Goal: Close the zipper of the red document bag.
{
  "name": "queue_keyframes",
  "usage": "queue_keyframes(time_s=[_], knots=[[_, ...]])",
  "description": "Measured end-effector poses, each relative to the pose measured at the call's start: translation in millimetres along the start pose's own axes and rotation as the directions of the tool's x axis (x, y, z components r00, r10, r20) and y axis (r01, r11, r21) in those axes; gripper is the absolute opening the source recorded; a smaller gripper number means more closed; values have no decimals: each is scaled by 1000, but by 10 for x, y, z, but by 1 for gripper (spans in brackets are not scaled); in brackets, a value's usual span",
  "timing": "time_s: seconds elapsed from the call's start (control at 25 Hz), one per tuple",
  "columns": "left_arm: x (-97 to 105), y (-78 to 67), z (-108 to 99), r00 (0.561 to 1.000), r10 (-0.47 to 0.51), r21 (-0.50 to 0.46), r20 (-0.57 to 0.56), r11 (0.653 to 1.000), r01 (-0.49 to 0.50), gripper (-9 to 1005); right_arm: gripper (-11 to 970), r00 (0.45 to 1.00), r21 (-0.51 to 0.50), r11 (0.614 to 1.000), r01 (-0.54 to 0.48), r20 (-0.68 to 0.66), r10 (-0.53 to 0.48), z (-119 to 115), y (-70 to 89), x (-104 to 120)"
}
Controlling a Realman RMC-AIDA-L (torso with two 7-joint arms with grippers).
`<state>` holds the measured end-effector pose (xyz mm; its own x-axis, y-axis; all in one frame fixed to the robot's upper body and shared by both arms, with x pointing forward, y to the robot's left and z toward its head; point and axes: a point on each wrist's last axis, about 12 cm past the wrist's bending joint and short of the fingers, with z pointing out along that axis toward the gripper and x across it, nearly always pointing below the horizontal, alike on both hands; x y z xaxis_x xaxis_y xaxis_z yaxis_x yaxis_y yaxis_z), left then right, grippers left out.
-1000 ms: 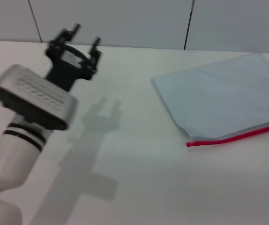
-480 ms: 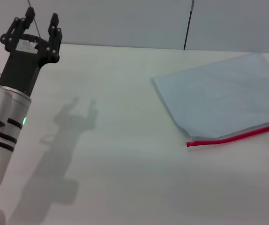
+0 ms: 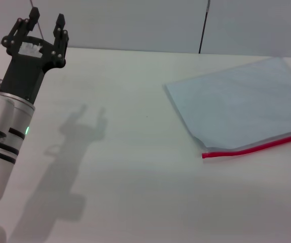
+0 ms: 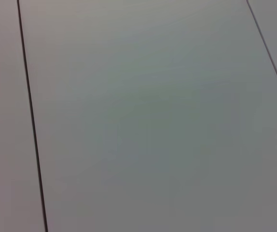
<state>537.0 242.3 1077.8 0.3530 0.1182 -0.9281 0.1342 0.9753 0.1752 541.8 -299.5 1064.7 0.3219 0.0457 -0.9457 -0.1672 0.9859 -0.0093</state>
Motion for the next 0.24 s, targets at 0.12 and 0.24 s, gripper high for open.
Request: queue_keyframes(time_s=[0.12, 0.24], knots=[[-1, 1, -1, 1000, -1, 0, 1, 1000, 1, 485, 855, 1000, 9, 1000, 5, 5, -5, -6, -25, -8], [-15, -6, -11, 1000, 0, 3, 16, 1000, 0, 485, 855, 1000, 29, 1000, 6, 2, -6, -1, -53, -6]])
